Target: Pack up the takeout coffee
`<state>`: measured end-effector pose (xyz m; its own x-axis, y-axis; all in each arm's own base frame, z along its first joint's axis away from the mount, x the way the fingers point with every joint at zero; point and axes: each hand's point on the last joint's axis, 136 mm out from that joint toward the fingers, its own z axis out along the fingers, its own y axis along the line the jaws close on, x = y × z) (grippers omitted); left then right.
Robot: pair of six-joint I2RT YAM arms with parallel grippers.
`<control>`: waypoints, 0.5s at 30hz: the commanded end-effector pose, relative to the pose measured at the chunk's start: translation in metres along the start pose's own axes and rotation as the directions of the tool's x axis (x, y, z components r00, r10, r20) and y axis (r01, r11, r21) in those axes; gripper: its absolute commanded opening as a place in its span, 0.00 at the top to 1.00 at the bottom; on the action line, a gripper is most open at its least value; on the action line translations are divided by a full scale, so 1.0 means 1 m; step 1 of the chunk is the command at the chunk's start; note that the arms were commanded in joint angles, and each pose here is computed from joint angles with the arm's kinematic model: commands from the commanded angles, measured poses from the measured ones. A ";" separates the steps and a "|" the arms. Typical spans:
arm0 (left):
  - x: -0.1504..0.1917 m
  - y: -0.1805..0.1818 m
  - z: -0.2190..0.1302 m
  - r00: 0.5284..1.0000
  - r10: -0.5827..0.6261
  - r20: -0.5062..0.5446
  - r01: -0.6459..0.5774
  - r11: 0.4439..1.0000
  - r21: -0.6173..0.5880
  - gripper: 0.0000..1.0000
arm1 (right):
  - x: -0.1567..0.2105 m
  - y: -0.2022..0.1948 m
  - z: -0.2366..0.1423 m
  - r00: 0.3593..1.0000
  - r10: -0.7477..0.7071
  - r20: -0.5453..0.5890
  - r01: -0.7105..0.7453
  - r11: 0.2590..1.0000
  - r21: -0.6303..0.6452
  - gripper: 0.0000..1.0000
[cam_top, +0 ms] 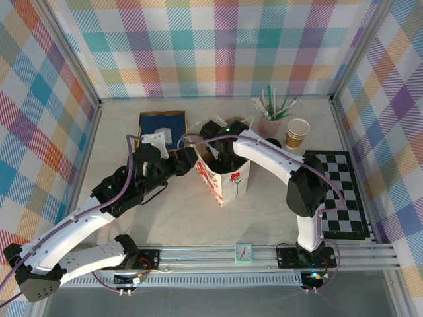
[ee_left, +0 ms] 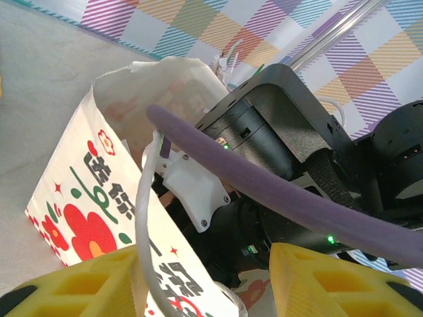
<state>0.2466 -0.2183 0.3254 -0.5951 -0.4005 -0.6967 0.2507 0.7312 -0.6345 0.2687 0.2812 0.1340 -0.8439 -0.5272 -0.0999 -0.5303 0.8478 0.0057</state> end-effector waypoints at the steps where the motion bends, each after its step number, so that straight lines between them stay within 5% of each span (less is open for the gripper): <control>1: -0.015 -0.005 -0.004 0.999 -0.001 0.053 0.000 1.000 0.016 0.49 | 0.004 -0.006 0.001 1.000 0.025 -0.017 -0.025 1.000 0.016 0.58; 15: -0.018 -0.006 -0.004 0.998 0.006 0.061 -0.007 1.000 0.011 0.49 | 0.006 -0.009 0.010 0.999 0.029 -0.036 -0.029 0.999 0.017 0.58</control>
<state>0.2476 -0.2176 0.3249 -0.5919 -0.4021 -0.6985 0.2463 0.7350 -0.6318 0.2707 0.2774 0.1316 -0.8490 -0.5198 -0.0948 -0.5223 0.8528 0.0012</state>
